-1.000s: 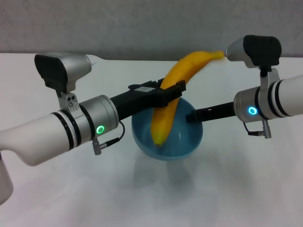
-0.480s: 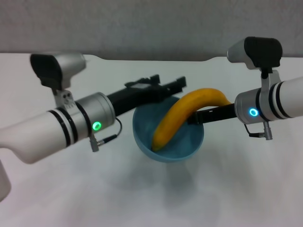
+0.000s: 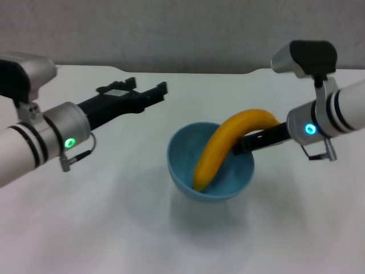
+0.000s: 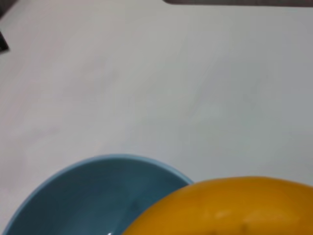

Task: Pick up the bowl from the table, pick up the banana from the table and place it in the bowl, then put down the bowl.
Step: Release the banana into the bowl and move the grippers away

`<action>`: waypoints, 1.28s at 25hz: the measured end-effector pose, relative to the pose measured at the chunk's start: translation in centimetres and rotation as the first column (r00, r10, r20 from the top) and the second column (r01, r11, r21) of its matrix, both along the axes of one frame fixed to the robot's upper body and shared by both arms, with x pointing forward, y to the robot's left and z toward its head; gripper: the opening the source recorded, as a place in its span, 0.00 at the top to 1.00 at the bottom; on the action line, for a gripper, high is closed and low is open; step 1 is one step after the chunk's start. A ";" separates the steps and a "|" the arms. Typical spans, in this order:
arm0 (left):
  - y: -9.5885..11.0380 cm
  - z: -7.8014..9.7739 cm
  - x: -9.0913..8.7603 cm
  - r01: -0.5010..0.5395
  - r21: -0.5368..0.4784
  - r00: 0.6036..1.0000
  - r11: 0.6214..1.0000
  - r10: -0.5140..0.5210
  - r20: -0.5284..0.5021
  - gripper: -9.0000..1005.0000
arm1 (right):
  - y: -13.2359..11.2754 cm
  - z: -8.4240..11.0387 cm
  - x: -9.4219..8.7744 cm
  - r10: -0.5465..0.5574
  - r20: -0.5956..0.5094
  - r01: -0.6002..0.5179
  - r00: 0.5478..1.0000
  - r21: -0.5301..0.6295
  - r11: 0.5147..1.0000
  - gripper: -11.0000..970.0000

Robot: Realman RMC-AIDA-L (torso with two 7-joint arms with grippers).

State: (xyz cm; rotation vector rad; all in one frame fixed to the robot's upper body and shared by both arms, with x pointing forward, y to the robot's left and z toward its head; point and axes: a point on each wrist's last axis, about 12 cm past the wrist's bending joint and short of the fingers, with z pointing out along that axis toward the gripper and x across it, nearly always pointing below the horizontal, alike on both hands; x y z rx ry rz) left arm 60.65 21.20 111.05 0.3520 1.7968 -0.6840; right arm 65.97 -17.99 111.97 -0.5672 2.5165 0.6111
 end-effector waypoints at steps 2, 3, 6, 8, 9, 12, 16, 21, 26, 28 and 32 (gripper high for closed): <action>0.7 0.0 0.1 -0.012 0.024 1.000 1.000 0.012 0.003 0.11 | -0.4 0.5 0.5 0.006 -0.016 -0.007 1.000 -0.029 1.000 0.94; 1.0 0.0 0.2 -0.019 0.035 1.000 0.999 0.019 0.006 0.11 | -0.7 0.6 0.6 0.004 -0.024 -0.005 1.000 -0.042 0.999 0.94; 1.7 0.0 0.3 -0.044 0.057 0.999 0.997 0.044 0.011 0.11 | -1.1 1.0 1.1 0.009 -0.036 -0.011 0.999 -0.069 0.998 0.94; 2.1 -0.1 0.3 -0.058 0.059 0.998 0.997 0.058 0.007 0.11 | -1.0 1.1 1.2 0.027 -0.049 -0.032 0.998 -0.090 0.995 0.93; 2.3 -0.2 0.3 -0.067 0.062 0.998 0.996 0.066 0.003 0.11 | -0.8 1.2 1.2 0.039 -0.055 -0.044 0.998 -0.097 0.994 0.93; 3.2 -0.4 0.2 -0.092 0.070 0.996 0.993 0.092 -0.003 0.11 | -0.2 1.0 1.1 0.065 -0.064 -0.072 0.996 -0.106 0.992 0.93; 4.4 -0.6 -0.1 -0.133 0.065 0.991 0.989 0.134 -0.006 0.11 | 1.1 0.1 0.4 0.104 -0.075 -0.112 0.992 -0.118 0.987 0.93; 5.1 -1.0 -0.5 -0.150 0.063 0.988 0.987 0.151 -0.013 0.11 | 1.8 -1.4 -0.6 0.135 -0.099 -0.150 0.986 -0.166 0.975 0.92; 5.3 -1.0 -0.6 -0.157 0.058 0.987 0.986 0.158 -0.015 0.11 | 1.3 -2.1 -1.1 0.124 -0.118 -0.143 0.985 -0.176 0.974 0.92; 5.5 -1.2 -0.7 -0.163 0.057 0.986 0.985 0.164 -0.018 0.11 | 1.3 -2.2 -1.0 0.121 -0.114 -0.140 0.986 -0.178 0.974 0.92; 5.6 -1.2 -0.7 -0.165 0.057 0.986 0.985 0.167 -0.020 0.11 | 1.3 -2.3 -1.1 0.120 -0.111 -0.139 0.987 -0.181 0.974 0.91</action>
